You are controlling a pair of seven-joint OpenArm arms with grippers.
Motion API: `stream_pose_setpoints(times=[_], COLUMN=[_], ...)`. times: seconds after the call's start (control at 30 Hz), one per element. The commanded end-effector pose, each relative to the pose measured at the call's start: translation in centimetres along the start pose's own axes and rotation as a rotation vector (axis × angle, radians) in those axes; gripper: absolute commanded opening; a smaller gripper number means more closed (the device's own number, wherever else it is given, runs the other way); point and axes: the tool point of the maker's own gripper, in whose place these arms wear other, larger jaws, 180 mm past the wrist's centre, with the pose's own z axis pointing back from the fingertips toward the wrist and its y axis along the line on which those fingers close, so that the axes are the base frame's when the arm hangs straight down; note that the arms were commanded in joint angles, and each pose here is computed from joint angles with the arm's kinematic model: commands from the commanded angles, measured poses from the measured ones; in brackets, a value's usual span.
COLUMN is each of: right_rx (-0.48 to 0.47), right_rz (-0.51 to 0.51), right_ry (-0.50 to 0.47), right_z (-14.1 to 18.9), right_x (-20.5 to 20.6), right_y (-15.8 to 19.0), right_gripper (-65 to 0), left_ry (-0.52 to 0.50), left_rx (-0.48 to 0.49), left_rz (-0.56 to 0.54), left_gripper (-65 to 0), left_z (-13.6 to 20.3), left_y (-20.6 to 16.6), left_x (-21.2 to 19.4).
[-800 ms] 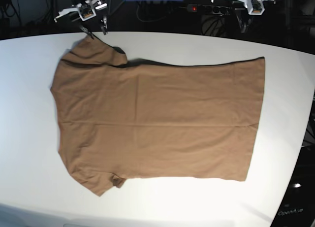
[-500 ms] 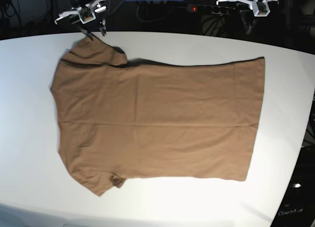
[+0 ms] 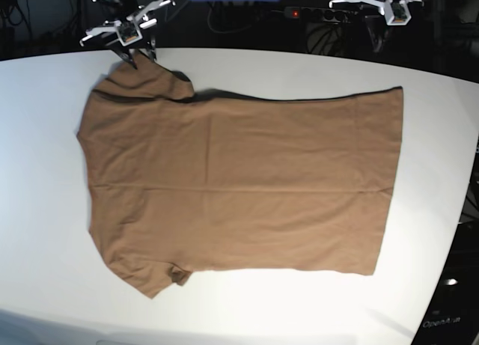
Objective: Fold the T-shirt properly
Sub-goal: 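Lower the right gripper onto the shirt's shoulder corner and pinch it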
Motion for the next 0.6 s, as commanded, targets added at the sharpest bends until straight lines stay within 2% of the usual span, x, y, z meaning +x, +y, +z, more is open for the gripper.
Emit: stream_pose_setpoints(times=[0.0, 0.57], right_rx=[-0.006, 0.009], right_rz=[0.011, 0.037], right_ry=[-0.009, 0.017], right_z=[0.1, -0.1], right_x=[0.1, -1.0], right_y=[-0.4, -1.0], right_gripper=[-42.4, -42.5], left_ry=[-0.024, -0.023], left_rx=[-0.001, 0.003], left_rz=[-0.006, -0.001], left_gripper=[-63.8, -63.8], left_z=[0.4, 0.4], left_y=[0.2, 0.2], left_x=[0.6, 0.6])
